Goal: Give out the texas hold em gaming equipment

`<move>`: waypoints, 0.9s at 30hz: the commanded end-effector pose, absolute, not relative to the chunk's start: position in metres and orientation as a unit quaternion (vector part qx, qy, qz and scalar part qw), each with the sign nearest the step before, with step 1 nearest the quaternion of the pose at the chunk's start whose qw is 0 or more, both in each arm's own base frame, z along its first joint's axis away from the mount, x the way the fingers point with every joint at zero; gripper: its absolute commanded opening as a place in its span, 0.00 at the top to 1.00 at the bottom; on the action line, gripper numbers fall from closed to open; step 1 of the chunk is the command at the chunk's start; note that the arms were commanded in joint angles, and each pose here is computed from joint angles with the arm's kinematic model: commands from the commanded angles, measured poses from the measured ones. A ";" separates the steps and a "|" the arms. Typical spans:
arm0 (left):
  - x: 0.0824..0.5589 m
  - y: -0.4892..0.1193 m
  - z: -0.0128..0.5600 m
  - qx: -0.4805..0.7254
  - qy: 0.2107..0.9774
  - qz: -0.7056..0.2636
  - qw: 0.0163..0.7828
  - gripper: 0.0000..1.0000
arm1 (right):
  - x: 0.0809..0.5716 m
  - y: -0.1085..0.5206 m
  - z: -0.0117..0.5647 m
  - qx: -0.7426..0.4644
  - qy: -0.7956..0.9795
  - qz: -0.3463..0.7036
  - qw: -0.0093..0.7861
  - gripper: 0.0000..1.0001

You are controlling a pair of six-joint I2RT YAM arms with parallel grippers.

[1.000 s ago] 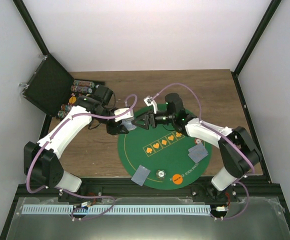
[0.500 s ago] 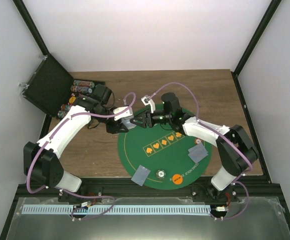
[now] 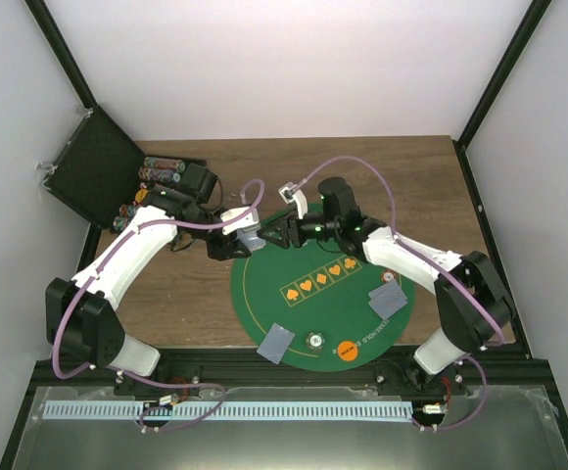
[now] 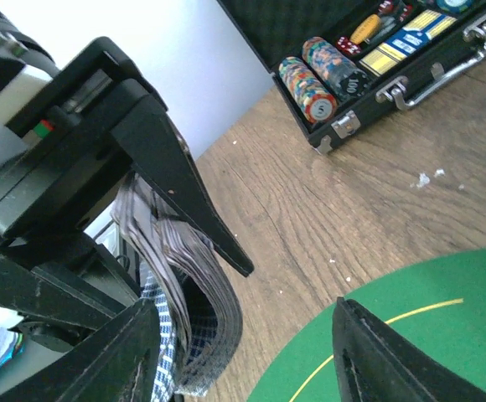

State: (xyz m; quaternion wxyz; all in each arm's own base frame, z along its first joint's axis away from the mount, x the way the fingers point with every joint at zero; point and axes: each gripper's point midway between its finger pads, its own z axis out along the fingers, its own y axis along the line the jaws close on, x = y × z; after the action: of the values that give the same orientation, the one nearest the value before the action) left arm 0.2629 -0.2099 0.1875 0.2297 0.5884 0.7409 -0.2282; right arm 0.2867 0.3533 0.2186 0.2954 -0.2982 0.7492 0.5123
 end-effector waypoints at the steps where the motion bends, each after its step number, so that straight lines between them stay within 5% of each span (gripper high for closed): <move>1: 0.266 -0.215 0.204 0.592 0.727 -0.238 0.255 0.52 | 0.282 0.369 0.240 -0.341 0.714 0.531 0.303 0.39; 11: 0.263 -0.218 0.209 0.593 0.722 -0.250 0.256 0.52 | 0.298 0.387 0.227 -0.327 0.721 0.535 0.295 0.29; 27: 0.265 -0.214 0.206 0.592 0.725 -0.242 0.256 0.52 | 0.309 0.355 0.213 -0.284 0.788 0.442 0.321 0.58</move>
State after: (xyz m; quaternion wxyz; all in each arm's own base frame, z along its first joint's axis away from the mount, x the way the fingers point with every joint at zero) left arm 0.2692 -0.2108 0.1929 0.2440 0.5871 0.7380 -0.2263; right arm 0.2935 0.3706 0.2171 0.2991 -0.3061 0.7598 0.4895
